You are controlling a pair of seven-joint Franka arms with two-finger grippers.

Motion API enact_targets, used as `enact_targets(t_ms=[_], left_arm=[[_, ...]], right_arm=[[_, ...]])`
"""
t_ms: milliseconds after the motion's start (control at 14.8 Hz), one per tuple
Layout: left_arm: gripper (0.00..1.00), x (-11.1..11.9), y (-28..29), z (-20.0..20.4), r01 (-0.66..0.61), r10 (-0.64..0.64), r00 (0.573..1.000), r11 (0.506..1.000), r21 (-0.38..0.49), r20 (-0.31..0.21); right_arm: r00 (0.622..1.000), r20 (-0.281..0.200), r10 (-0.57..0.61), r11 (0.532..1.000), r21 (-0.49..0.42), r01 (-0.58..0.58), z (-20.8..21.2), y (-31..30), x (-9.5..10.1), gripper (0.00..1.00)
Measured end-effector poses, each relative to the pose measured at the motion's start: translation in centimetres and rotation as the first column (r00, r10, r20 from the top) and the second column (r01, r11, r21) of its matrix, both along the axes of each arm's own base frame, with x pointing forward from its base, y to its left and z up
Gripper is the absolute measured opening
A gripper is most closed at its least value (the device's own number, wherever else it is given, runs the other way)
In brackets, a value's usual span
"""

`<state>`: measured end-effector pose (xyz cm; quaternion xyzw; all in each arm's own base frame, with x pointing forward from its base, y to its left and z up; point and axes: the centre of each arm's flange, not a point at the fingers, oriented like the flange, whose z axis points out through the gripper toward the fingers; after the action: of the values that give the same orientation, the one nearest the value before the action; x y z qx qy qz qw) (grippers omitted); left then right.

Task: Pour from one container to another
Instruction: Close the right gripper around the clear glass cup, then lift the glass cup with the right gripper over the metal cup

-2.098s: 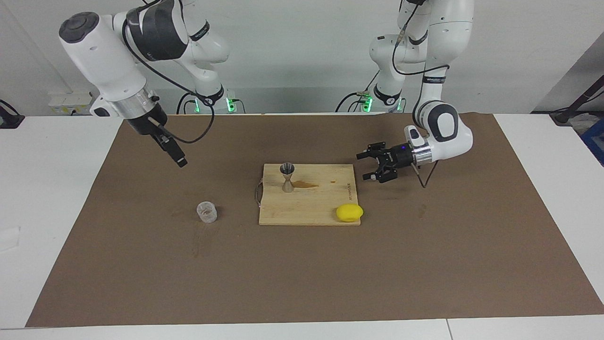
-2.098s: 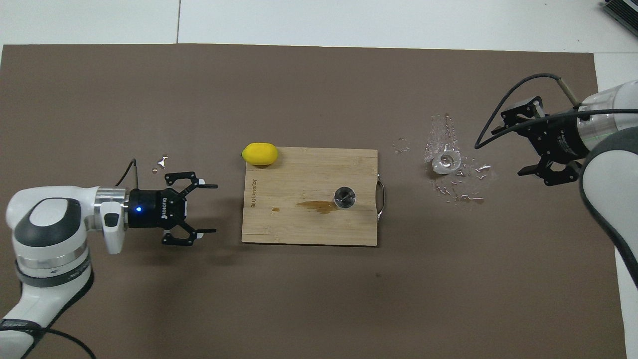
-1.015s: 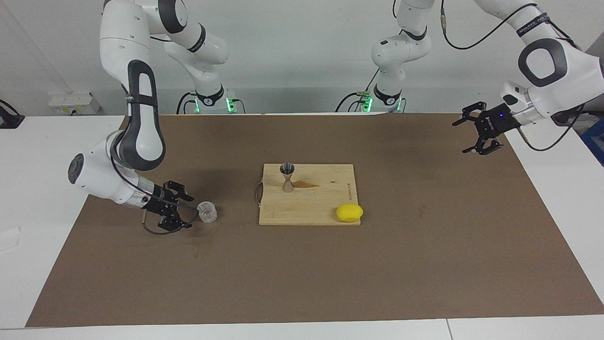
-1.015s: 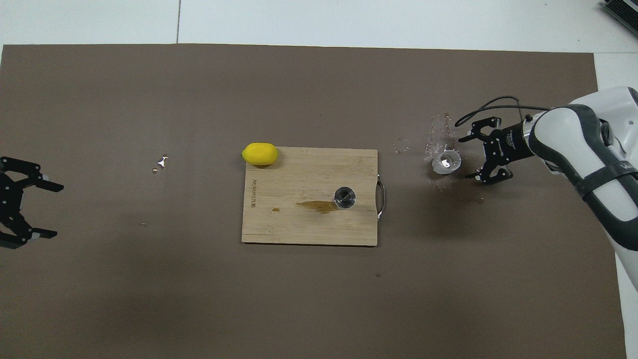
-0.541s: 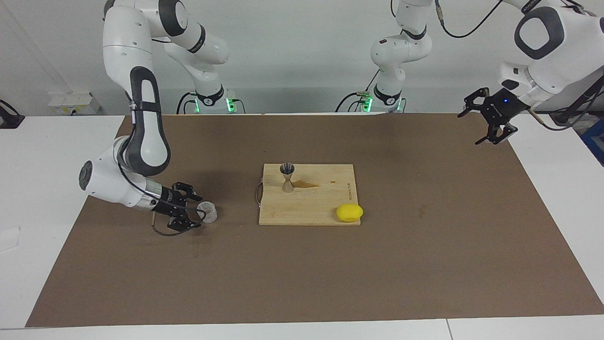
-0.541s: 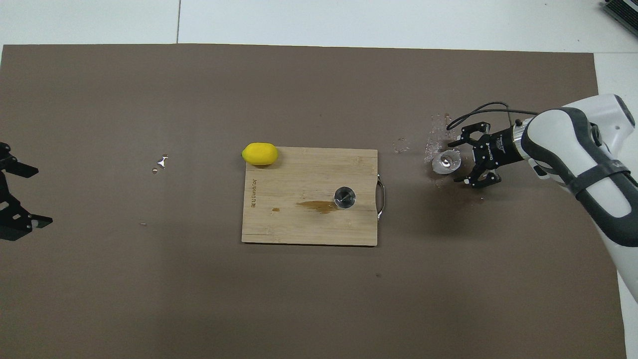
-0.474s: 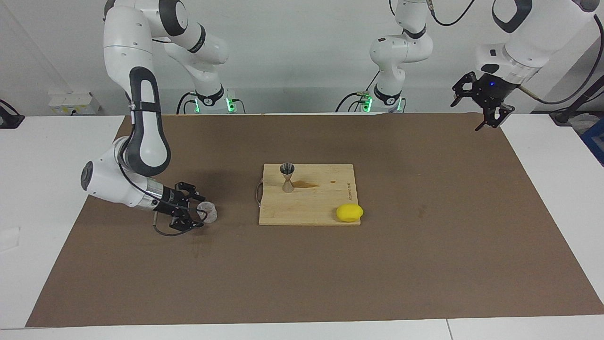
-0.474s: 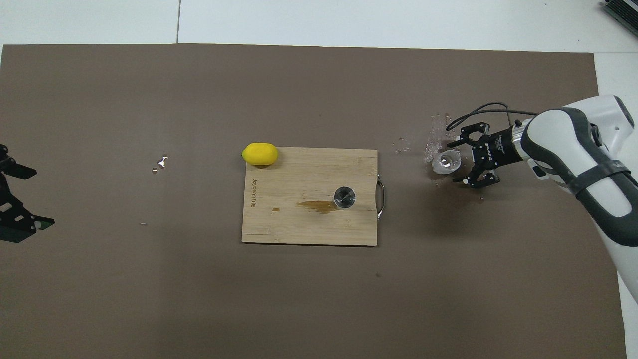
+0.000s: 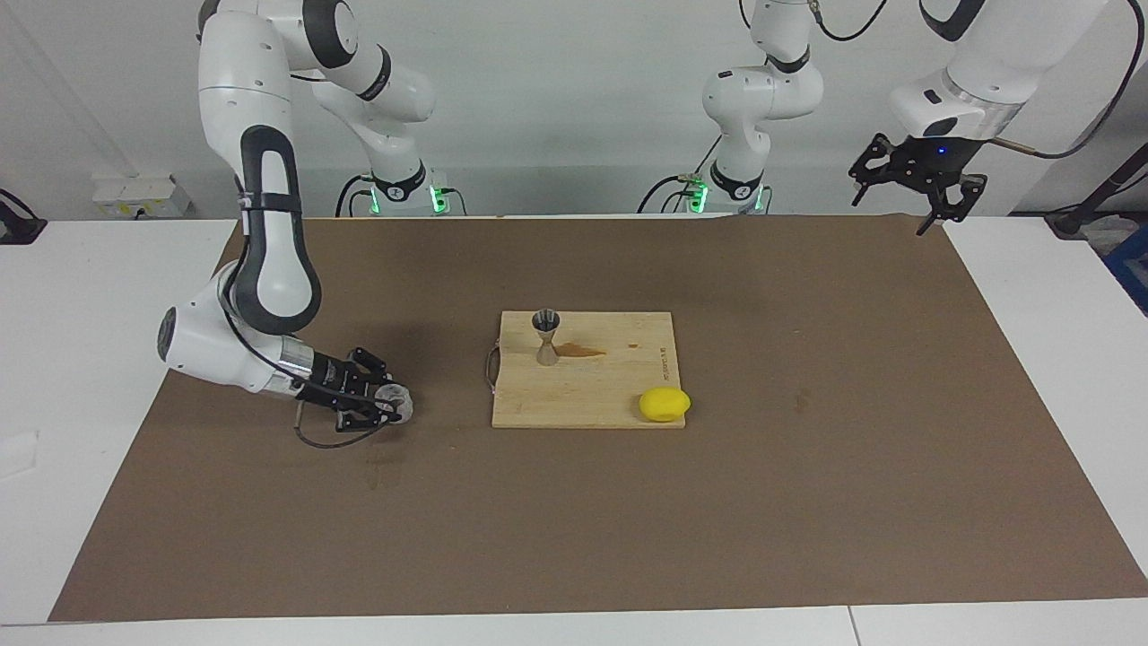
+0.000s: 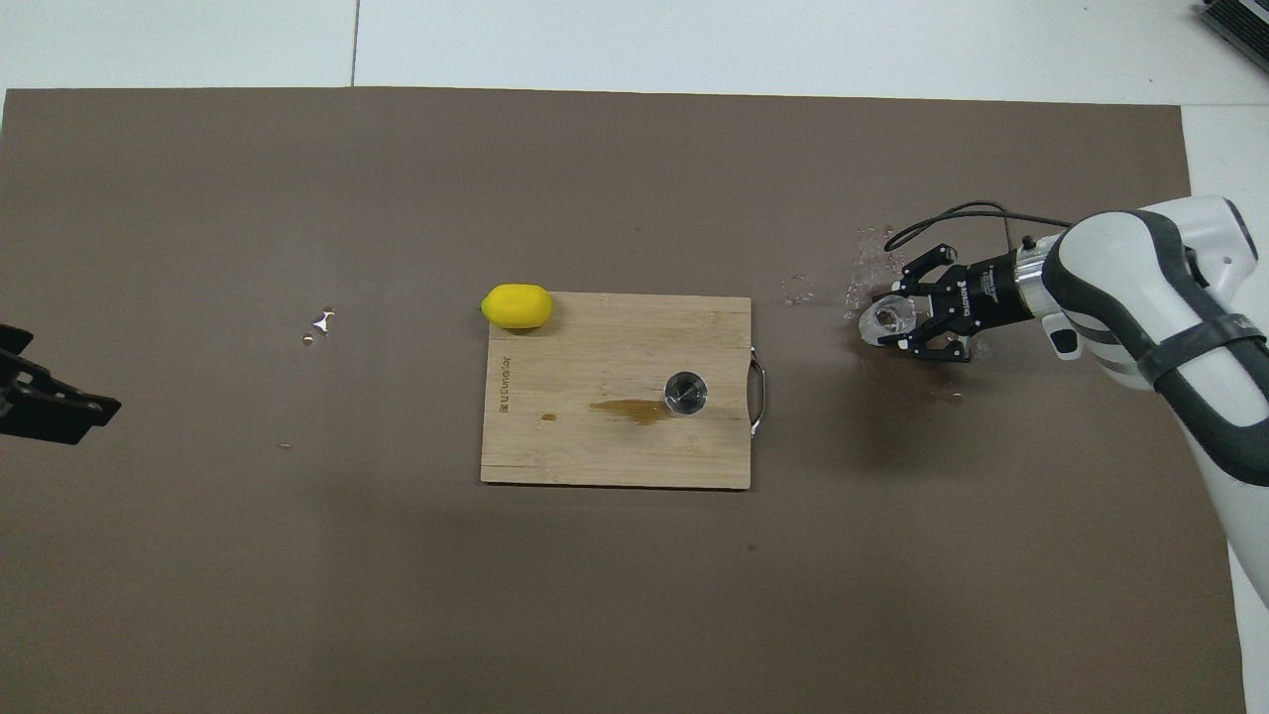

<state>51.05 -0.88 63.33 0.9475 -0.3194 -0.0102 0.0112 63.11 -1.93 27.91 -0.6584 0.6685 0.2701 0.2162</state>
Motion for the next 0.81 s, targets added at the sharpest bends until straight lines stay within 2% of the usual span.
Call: enact_targets(t_ms=[406, 677, 812], left_arm=[[1.0, -0.3, 6.0, -0.1, -0.157, 0.157, 0.988, 0.988, 0.001, -0.006], [1.0, -0.6, 5.9, -0.3, -0.18, 0.18, 0.983, 0.984, 0.005, -0.031], [1.0, -0.6, 6.5, -0.3, -0.249, 0.249, 0.968, 0.968, 0.008, -0.028]], right_arm=[[0.998, 0.048, 0.044, 0.999, 0.01, -0.045, 5.5, 3.9, -0.1, 0.51], [0.999, 0.02, 0.026, 1.0, -0.008, -0.026, 10.1, 10.2, -1.0, 0.51], [1.0, 0.004, 0.029, 0.999, -0.016, -0.029, 11.4, 13.4, -1.6, 0.51]])
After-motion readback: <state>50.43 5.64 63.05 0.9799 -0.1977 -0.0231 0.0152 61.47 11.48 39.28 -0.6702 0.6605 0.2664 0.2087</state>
